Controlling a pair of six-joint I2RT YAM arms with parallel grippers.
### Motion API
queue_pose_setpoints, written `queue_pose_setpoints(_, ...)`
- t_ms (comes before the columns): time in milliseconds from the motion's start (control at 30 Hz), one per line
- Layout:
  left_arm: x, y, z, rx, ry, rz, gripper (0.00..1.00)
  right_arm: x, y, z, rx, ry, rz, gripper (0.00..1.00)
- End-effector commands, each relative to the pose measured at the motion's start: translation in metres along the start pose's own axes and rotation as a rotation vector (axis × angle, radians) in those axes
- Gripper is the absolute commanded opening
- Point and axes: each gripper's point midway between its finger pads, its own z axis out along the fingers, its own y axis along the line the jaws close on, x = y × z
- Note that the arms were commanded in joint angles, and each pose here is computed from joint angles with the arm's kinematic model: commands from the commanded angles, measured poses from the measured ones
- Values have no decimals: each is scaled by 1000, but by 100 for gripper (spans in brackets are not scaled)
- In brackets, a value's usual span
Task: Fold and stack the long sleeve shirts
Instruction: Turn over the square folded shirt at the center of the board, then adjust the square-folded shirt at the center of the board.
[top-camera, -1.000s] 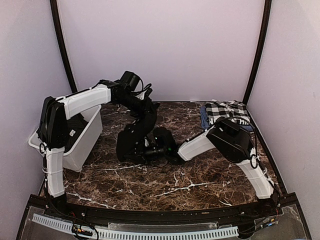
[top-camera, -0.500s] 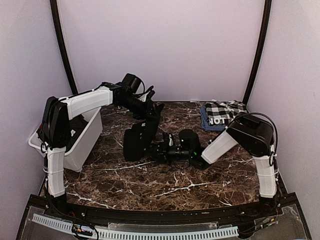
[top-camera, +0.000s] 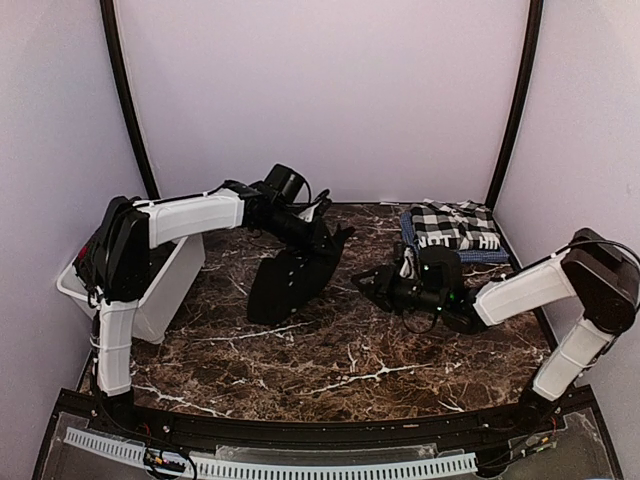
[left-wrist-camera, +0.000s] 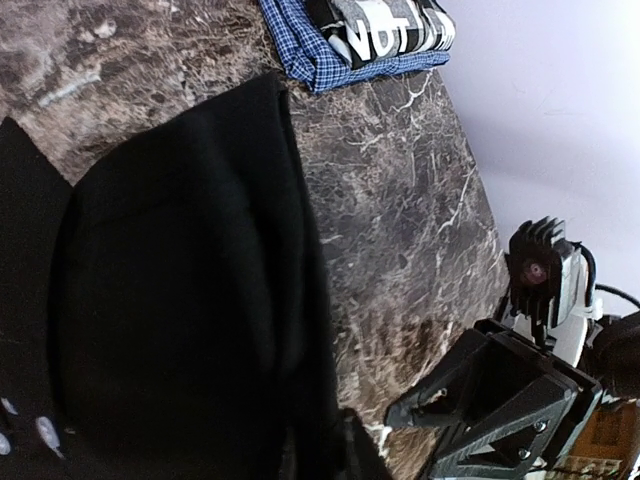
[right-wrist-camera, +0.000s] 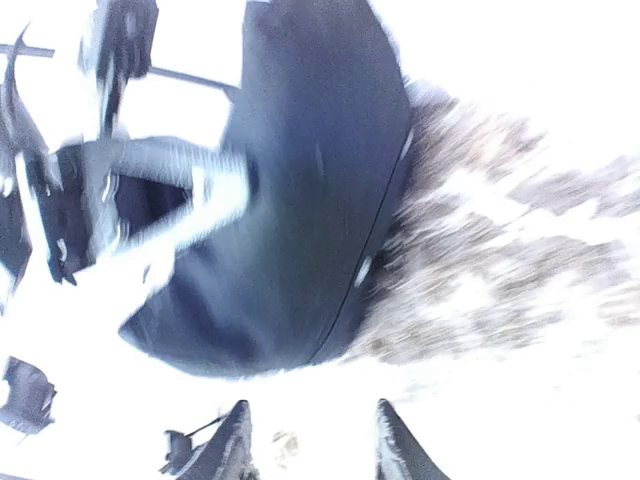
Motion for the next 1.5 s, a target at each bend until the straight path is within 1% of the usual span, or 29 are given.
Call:
queue_pose_setpoints(0, 14, -31, 32, 24, 6, 41, 25, -26, -51, -39, 252, -99, -104, 42)
queue_pose_setpoints(33, 15, -30, 35, 10, 3, 44, 36, -32, -52, -47, 266, -116, -111, 44)
queue_pose_setpoints(67, 16, -36, 37, 11, 2, 50, 41, -37, -55, -54, 283, -127, -116, 46)
queue_pose_setpoints(100, 16, -38, 37, 3, -3, 53, 48, -41, -56, -59, 294, -136, -126, 50)
queue_pose_setpoints(133, 14, -41, 36, 3, -7, 57, 50, -43, -56, -61, 305, -137, -140, 52)
queue_pose_setpoints(167, 12, -43, 33, -4, -18, 62, 57, -45, -57, -62, 320, -133, -157, 55)
queue_pose_setpoints(233, 5, -48, 24, -14, -41, 85, 64, -47, -57, -60, 345, -111, -188, 59)
queue_pose_setpoints(267, 5, -49, 22, -23, -42, 87, 66, -48, -57, -56, 351, -97, -201, 60)
queue_pose_setpoints(400, -7, -34, -5, -141, -108, 96, 67, -44, -56, -39, 348, -28, -222, 61)
queue_pose_setpoints(433, -2, -23, -7, -164, -101, 80, 66, -44, -56, -34, 346, -14, -226, 61)
queue_pose_setpoints(467, -7, -17, -18, -181, -123, 69, 66, -44, -55, -29, 342, -1, -229, 60)
queue_pose_setpoints(500, 0, -2, -18, -205, -107, 46, 65, -43, -56, -24, 341, 12, -232, 60)
queue_pose_setpoints(533, -5, 8, -30, -225, -130, 29, 64, -44, -57, -20, 343, 21, -238, 59)
queue_pose_setpoints(567, 1, 29, -33, -257, -121, 0, 63, -43, -61, -15, 352, 36, -238, 59)
queue_pose_setpoints(600, 1, 36, -41, -278, -134, -8, 62, -44, -62, -10, 357, 43, -240, 58)
queue_pose_setpoints(633, 8, 59, -46, -310, -124, -44, 62, -45, -63, -6, 362, 50, -243, 57)
queue_pose_setpoints(667, 9, 64, -53, -318, -132, -51, 61, -45, -64, -2, 364, 57, -246, 56)
queue_pose_setpoints(700, 16, 82, -58, -342, -124, -80, 61, -46, -65, 1, 366, 61, -249, 56)
queue_pose_setpoints(733, 18, 88, -64, -357, -132, -79, 61, -47, -66, 4, 370, 63, -252, 56)
queue_pose_setpoints(767, 26, 104, -67, -380, -121, -101, 62, -48, -68, 7, 375, 65, -257, 55)
queue_pose_setpoints(867, 43, 126, -75, -416, -98, -118, 64, -52, -71, 13, 393, 69, -273, 56)
queue_pose_setpoints(1067, 64, 159, -80, -521, -69, -127, 65, -54, -84, 23, 434, 91, -287, 56)
queue_pose_setpoints(1167, 72, 171, -82, -574, -62, -121, 68, -57, -90, 24, 459, 94, -295, 55)
queue_pose_setpoints(1300, 84, 170, -72, -522, -40, -132, 69, -59, -97, 26, 492, 105, -317, 55)
queue_pose_setpoints(1467, 92, 157, -57, -397, -21, -149, 68, -52, -104, 33, 494, 152, -317, 53)
